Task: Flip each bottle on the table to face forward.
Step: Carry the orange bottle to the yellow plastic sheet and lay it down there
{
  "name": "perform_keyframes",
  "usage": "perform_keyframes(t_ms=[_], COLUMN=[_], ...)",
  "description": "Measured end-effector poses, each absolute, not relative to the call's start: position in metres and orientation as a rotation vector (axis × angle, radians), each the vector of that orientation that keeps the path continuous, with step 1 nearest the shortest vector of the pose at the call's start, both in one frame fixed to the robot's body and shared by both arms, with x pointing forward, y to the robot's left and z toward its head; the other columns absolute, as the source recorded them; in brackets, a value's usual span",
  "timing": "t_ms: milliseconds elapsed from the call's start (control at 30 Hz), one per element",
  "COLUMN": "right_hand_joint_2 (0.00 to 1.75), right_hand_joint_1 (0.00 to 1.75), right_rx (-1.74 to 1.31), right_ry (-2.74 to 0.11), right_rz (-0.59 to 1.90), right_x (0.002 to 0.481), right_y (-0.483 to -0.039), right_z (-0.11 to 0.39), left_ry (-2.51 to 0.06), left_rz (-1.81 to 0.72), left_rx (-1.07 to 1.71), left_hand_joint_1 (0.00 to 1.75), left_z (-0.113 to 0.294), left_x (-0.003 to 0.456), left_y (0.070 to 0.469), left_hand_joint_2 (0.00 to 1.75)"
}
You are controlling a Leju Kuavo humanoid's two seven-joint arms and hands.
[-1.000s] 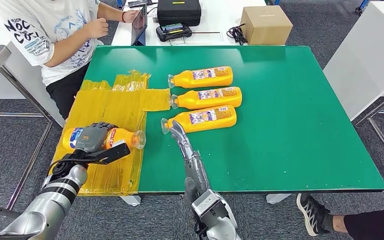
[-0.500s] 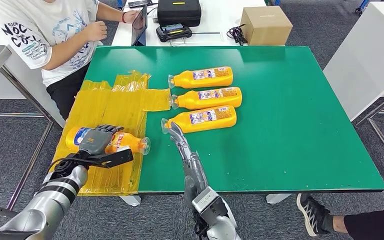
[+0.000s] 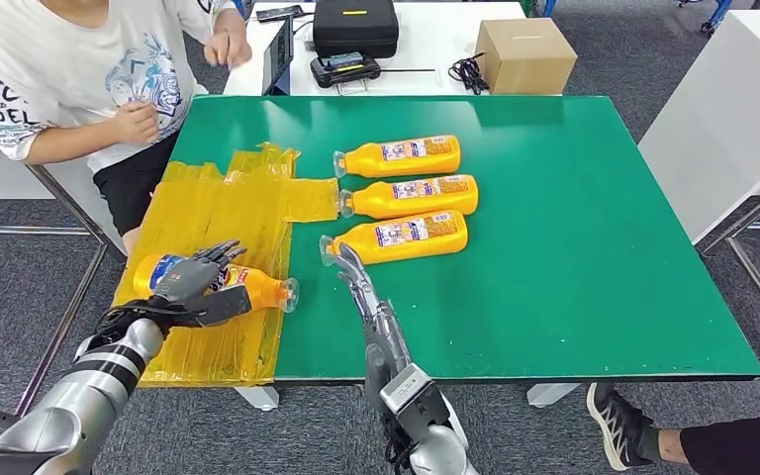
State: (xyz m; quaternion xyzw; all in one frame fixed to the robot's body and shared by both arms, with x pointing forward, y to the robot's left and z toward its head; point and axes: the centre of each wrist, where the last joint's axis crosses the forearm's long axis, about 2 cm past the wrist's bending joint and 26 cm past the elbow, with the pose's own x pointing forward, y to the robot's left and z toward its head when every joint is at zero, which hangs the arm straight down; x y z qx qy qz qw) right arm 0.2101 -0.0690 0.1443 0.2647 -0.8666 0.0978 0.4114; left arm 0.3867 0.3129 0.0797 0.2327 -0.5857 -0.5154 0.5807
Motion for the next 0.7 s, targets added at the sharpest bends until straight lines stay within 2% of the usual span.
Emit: perform_keyframes(t_ms=[67, 200, 333, 467, 567, 700], right_hand_joint_2=[0.0, 0.0, 0.0, 0.0, 0.0, 0.0], right_hand_joint_1=[0.0, 0.0, 0.0, 0.0, 0.0, 0.0], right_rx=[0.664, 0.658, 0.661, 0.664, 0.652, 0.627], right_ry=[-2.17, -2.148, -2.13, -2.119, -2.114, -2.111], right_rz=[0.239, 0.233, 0.23, 0.232, 0.233, 0.236], right_x=[0.211, 0.212, 0.213, 0.214, 0.215, 0.215], right_y=[-0.069, -0.069, -0.068, -0.067, -0.067, -0.066], right_z=[0.143, 0.139, 0.136, 0.133, 0.132, 0.13], left_ry=[-1.362, -1.367, -1.423, -1.513, -1.572, -1.659], left_rz=[-1.179, -1.103, -0.976, -0.846, -0.739, -0.555], left_rx=[0.48, 0.285, 0.083, 0.02, 0.074, 0.309], left_hand_joint_1=[0.0, 0.0, 0.0, 0.0, 0.0, 0.0], left_z=[0.079, 0.078, 0.075, 0.069, 0.066, 0.069], left_x=[0.386, 0.385, 0.38, 0.373, 0.369, 0.37], left_y=[0.317, 0.33, 0.339, 0.335, 0.324, 0.306], left_hand_joint_2=[1.75, 0.0, 0.0, 0.0, 0.0, 0.0])
